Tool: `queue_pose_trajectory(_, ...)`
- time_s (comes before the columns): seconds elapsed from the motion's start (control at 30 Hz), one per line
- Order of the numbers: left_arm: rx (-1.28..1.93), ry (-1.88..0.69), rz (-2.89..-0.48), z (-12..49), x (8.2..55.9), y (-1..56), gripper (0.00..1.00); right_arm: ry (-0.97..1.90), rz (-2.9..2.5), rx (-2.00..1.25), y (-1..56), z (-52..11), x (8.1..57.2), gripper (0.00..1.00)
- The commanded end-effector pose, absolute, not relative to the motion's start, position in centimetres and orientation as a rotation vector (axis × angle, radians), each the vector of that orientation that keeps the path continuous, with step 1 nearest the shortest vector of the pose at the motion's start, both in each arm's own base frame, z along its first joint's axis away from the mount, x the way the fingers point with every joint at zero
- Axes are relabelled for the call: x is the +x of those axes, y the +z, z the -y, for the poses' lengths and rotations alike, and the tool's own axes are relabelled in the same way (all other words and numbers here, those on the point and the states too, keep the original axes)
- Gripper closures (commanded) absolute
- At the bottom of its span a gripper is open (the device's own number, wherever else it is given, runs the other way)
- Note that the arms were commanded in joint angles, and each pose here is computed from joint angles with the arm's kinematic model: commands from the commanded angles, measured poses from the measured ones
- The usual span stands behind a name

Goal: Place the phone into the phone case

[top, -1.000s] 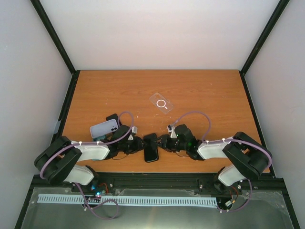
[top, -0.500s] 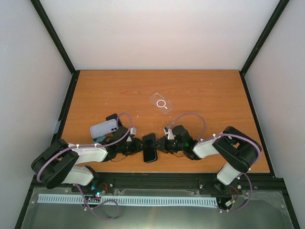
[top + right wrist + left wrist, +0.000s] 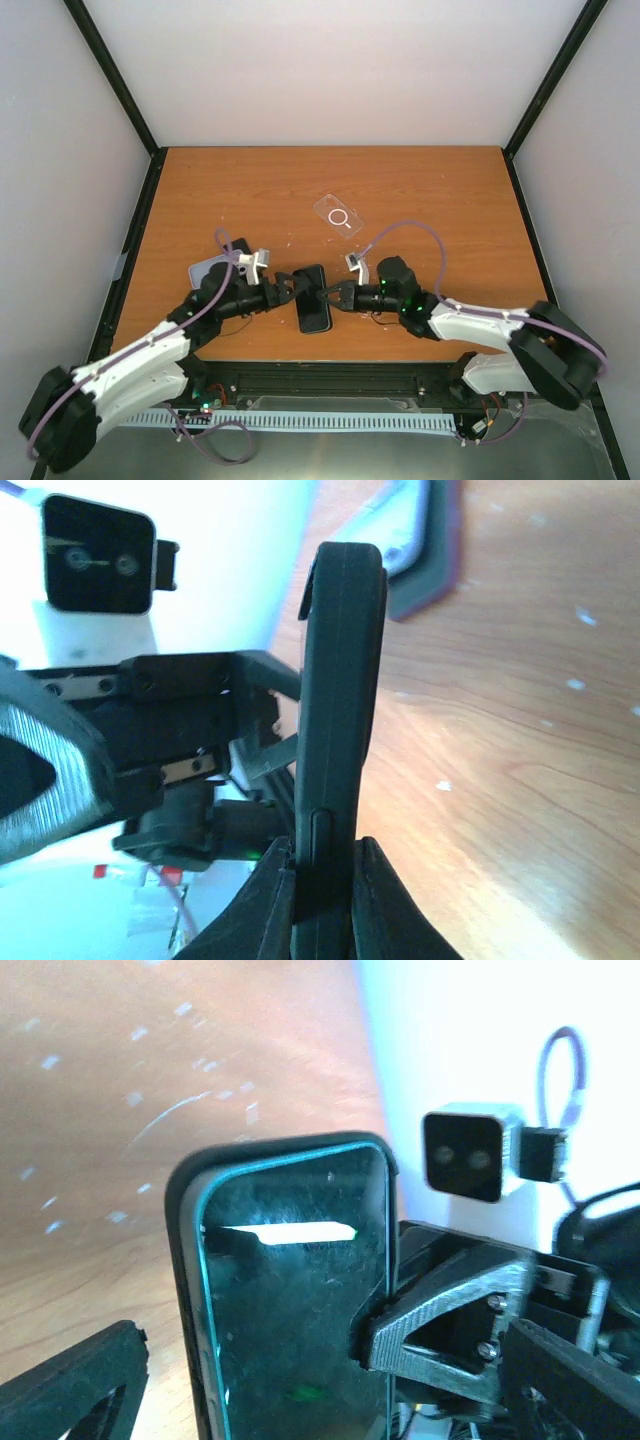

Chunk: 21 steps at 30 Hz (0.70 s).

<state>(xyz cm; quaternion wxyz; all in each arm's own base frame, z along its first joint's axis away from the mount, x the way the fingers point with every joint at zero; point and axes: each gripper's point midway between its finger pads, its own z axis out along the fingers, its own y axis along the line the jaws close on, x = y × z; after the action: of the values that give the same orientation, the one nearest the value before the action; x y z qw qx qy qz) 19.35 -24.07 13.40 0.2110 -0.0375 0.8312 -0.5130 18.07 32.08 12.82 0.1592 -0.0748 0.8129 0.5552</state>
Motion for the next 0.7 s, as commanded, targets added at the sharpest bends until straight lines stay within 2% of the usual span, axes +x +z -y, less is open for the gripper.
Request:
queue_pose_trajectory(0.0,0.038,-1.509,-2.126,23.5,18.2,19.2,0.02,1.694,-2.087,-0.455,19.3,-32.3,16.1,0.95)
queue_pose_trajectory(0.2,0.198,-1.649,-1.885,23.3,15.8,25.8,0.01,1.826,-1.916,-0.573,24.8,-31.4,13.5,0.94)
queue_pose_trajectory(0.3,0.256,-1.781,-1.770,23.4,14.3,27.7,0.05,1.936,-1.856,-0.629,26.6,-31.5,12.2,0.94)
queue_pose_trajectory(0.4,0.271,-1.865,-1.685,23.3,13.5,28.5,0.19,2.019,-1.801,-0.641,27.8,-31.4,11.5,0.94)
queue_pose_trajectory(0.53,0.250,-1.905,-1.638,23.0,13.3,28.4,0.46,2.040,-1.788,-0.642,28.2,-31.2,11.2,0.94)
queue_pose_trajectory(0.67,0.245,-1.910,-1.632,23.0,13.5,28.2,0.57,2.045,-1.783,-0.652,28.2,-31.1,10.9,0.94)
